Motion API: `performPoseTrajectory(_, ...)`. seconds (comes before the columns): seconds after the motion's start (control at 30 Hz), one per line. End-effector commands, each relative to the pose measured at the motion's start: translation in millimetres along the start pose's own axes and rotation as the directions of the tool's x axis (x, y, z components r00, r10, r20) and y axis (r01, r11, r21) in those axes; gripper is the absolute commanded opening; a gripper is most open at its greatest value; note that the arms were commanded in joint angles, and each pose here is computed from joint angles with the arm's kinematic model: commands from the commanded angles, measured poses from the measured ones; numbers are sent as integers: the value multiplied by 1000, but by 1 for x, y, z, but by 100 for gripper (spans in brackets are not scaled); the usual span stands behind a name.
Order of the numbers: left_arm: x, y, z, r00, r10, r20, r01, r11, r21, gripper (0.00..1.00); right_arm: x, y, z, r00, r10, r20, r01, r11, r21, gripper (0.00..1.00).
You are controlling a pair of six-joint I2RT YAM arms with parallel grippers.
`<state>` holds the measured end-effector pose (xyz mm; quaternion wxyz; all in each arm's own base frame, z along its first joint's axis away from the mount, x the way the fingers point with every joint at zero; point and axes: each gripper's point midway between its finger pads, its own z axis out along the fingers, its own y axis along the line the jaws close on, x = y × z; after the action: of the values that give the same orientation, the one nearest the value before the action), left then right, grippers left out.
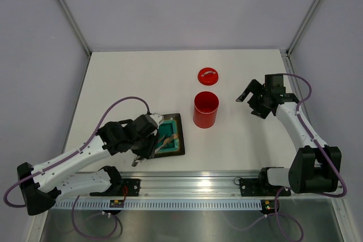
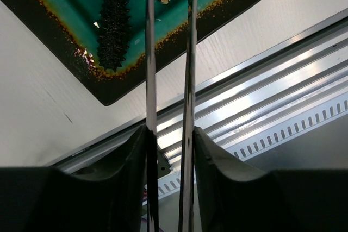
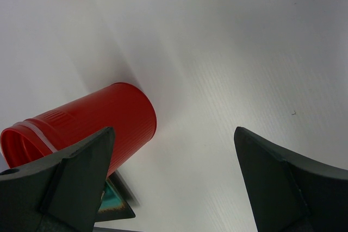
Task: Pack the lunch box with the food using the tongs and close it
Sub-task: Pick up the fake food from the plate.
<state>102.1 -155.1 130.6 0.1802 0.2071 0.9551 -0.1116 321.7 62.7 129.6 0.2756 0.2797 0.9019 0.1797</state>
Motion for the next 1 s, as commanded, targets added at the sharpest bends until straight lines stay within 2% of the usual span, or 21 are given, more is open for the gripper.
performPoseTrajectory(0.0, -9, -5, -4, 999, -7, 37, 6, 1000, 20, 33, -6, 10, -9, 999, -5, 31, 7, 999, -44, 100)
performPoseTrajectory(0.37, -24, -1, -29, 993, -30, 111, 30, 1000, 8, 17, -4, 9, -7, 1000, -2, 28, 4, 999, -44, 99)
performPoseTrajectory(0.67, -30, 1, -41, 988, -41, 146, 42, 999, 1, 11, -3, 8, -6, 1000, -1, 24, 2, 999, -43, 99)
performPoseTrajectory(0.87, -29, 3, -40, 989, -49, 139, 51, 999, -13, 13, -2, 8, -7, 1000, -3, 24, 4, 999, -44, 99)
performPoseTrajectory(0.97, -29, 5, -37, 990, -54, 133, 58, 998, -30, 23, -2, 8, -7, 1000, -4, 24, 5, 999, -46, 100)
